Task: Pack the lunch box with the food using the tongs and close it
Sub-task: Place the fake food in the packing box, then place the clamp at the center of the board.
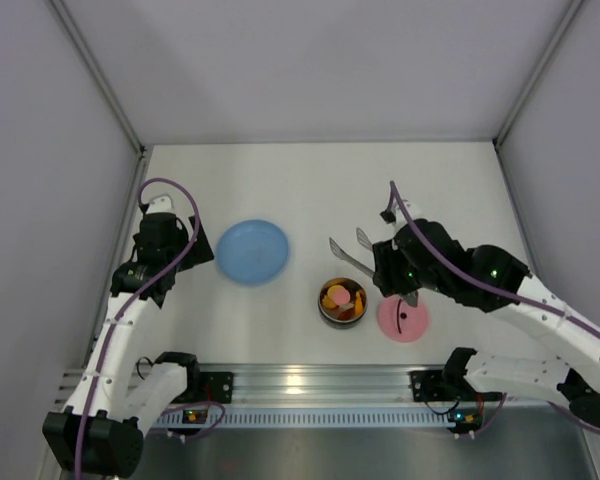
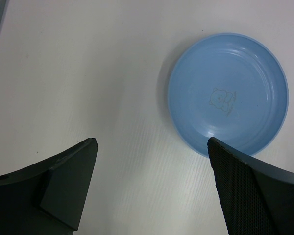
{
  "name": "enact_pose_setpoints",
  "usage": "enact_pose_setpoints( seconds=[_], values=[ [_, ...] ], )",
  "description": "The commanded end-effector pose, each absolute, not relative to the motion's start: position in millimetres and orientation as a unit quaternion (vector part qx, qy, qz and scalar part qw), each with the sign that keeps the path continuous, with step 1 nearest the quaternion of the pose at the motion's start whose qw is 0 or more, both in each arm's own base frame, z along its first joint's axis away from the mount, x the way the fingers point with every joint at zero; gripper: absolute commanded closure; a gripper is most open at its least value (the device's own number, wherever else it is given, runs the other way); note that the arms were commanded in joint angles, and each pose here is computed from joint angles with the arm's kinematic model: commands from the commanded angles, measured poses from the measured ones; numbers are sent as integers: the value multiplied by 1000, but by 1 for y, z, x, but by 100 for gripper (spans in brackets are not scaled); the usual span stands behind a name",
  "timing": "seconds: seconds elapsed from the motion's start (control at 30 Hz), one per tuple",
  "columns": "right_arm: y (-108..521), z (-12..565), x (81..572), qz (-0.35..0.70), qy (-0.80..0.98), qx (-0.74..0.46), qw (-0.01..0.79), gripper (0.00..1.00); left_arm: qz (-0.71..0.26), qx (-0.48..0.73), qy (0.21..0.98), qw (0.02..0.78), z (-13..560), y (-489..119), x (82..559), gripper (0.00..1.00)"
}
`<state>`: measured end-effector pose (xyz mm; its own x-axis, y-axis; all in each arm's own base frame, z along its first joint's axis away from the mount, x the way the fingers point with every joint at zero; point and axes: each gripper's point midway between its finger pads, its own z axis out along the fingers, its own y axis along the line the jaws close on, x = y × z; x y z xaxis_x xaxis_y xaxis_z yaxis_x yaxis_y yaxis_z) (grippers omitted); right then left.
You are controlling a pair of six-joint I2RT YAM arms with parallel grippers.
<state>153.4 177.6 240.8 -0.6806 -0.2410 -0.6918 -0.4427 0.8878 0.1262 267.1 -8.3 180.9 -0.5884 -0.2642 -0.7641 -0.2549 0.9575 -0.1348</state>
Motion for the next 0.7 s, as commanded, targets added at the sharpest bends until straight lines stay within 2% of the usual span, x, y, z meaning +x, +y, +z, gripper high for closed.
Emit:
enact_pose_setpoints(
  seconds=[0.0,0.27,0.4,0.67],
  values=[
    [181,257,194,129,898,-162,388,50,-7,-140,890,433,182,-9,268,1],
    [155,258,314,117,897,-19,426,47,-10,-137,893,429,180,-12,269,1],
    [144,223,376,75,907,27,414,48,-8,-138,892,431,181,-11,268,1],
    [164,170,437,94,914,27,395,46,-3,-141,890,433,181,-9,268,1]
  ],
)
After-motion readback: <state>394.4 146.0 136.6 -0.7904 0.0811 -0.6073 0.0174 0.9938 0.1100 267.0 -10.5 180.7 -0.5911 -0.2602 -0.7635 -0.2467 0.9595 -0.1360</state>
